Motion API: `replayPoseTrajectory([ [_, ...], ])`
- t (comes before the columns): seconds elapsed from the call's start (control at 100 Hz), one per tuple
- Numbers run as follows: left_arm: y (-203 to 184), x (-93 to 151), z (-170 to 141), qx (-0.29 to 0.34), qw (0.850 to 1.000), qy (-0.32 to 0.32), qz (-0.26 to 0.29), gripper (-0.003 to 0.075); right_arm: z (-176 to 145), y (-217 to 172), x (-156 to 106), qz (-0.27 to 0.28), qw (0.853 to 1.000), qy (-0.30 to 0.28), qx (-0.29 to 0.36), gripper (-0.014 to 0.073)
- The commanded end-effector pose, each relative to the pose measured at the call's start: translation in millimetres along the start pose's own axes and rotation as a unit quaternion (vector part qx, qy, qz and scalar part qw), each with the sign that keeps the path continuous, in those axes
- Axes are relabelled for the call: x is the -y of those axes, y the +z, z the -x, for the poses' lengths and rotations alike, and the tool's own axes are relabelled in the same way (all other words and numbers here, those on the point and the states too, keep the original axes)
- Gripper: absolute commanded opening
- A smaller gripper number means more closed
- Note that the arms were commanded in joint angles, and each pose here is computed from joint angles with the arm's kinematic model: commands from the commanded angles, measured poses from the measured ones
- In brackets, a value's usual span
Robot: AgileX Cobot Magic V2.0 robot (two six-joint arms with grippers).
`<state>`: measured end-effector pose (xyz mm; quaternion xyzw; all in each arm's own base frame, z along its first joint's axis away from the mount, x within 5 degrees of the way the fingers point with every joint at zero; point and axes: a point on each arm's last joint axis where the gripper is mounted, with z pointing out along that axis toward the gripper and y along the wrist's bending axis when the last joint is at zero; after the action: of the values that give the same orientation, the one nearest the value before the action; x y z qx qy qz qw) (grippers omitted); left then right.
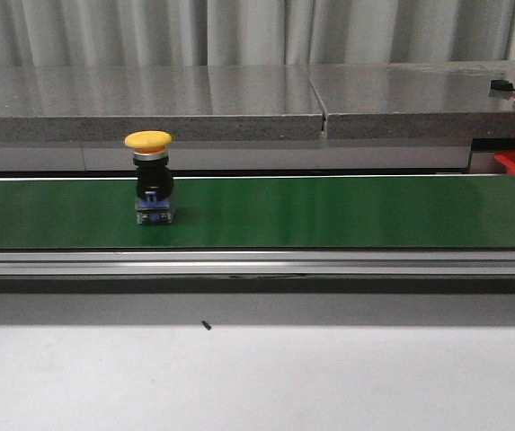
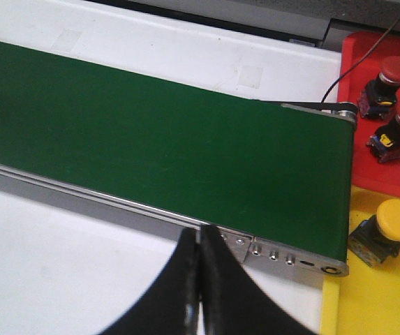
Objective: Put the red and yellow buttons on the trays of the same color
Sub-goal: 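Place the second yellow button on the belt behind the first, release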
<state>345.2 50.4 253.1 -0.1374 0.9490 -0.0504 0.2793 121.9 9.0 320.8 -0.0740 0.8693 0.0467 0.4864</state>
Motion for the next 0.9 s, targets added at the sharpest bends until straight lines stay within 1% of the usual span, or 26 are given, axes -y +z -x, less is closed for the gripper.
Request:
replayPoseTrajectory([
  [0.0,-14,6,13,0.049,0.999,-0.002,-0.009,0.0108,12,-5,1,-0.009,0.999,-0.002,0.039,-0.0069],
  [0.04,-14,6,13,0.049,0.999,0.005,-0.008,0.0134,12,-5,1,-0.009,0.999,-0.002,0.039,-0.0069],
  [0.09,-15,6,13,0.05,0.999,0.015,-0.009,0.0193,12,-5,1,-0.009,0.999,-0.002,0.039,-0.0069],
  [0.14,-15,7,12,0.046,0.999,0.019,-0.011,0.0281,12,-5,1,-0.009,0.999,-0.002,0.039,-0.0069],
  [0.19,-15,7,12,0.044,0.999,0.02,-0.011,0.0406,12,-5,1,-0.009,0.999,-0.002,0.039,-0.0069],
  [0.21,-15,7,12,0.044,0.999,0.02,-0.011,0.0437,12,-5,1,-0.009,0.999,-0.002,0.039,-0.0069],
  [0.22,-15,7,12,0.043,0.999,0.02,-0.011,0.0468,12,-5,1,-0.009,0.999,-0.002,0.039,-0.0069],
  [0.26,-15,7,12,0.043,0.999,0.019,-0.012,0.055,12,-5,1,-0.009,0.999,-0.002,0.039,-0.0069],
  [0.33,-16,7,12,0.043,0.999,0.019,-0.013,0.0634,12,-5,1,-0.009,0.999,-0.002,0.039,-0.0069],
  [0.37,-17,8,12,0.045,0.999,0.022,-0.014,0.0649,12,-5,1,-0.009,0.999,-0.002,0.039,-0.0069],
  [0.52,-28,19,13,0.067,0.996,0.041,-0.031,0.0649,12,-5,1,-0.009,0.999,-0.002,0.039,-0.0069],
  [0.72,-59,38,18,0.13,0.988,0.056,-0.054,0.0649,12,-5,1,-0.009,0.999,-0.002,0.039,-0.0069],
  [0.89,-89,46,16,0.168,0.981,0.067,-0.065,0.0647,12,-5,1,-0.009,0.999,-0.002,0.039,-0.0069],
])
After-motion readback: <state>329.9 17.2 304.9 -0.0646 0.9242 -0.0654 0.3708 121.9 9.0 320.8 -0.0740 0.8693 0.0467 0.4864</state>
